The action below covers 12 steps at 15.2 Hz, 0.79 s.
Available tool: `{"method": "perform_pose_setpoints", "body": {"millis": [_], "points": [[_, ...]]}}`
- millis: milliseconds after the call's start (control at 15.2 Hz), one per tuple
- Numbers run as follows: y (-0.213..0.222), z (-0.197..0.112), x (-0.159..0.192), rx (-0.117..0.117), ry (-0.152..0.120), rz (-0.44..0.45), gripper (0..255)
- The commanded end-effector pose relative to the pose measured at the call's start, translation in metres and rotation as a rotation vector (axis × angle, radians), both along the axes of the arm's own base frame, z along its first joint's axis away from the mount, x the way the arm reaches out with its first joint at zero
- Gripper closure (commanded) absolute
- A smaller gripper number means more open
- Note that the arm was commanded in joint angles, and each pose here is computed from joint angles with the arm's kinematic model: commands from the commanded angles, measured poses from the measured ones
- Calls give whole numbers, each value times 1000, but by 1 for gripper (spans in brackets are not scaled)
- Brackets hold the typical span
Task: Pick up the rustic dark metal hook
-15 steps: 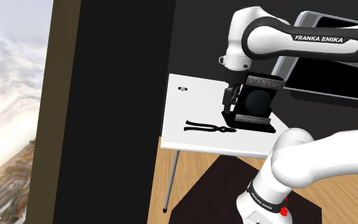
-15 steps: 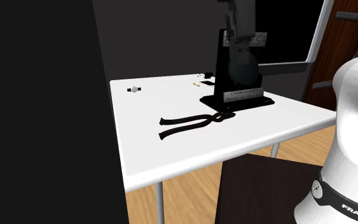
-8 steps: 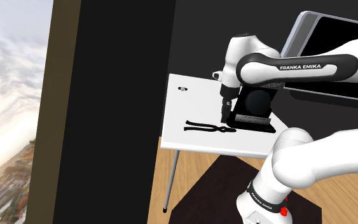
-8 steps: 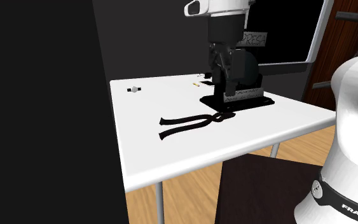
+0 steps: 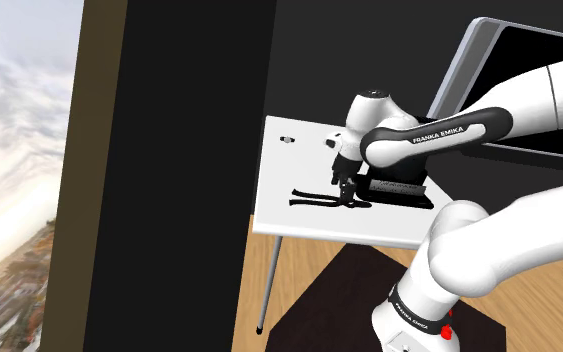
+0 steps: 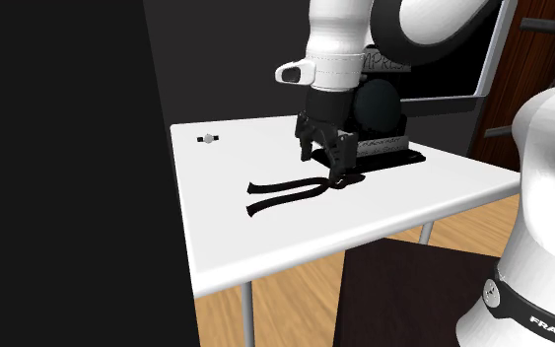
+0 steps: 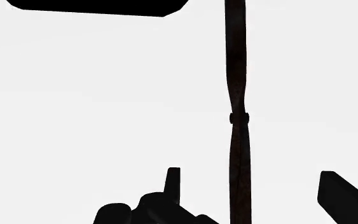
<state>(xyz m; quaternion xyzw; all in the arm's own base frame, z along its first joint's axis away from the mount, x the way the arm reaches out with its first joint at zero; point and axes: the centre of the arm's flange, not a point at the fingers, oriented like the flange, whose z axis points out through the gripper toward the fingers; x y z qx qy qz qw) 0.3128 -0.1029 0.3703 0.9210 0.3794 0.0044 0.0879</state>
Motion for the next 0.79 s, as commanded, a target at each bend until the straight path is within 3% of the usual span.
{"method": "perform_pose_setpoints", "body": {"millis": [0, 528, 594, 726], "points": [[-2, -13, 3, -3, -8, 27, 0], [-2, -42, 3, -3, -8, 27, 0], [-2, -43, 4, -3, -8, 27, 255], [-2, -43, 3, -3, -8, 27, 255]]}}
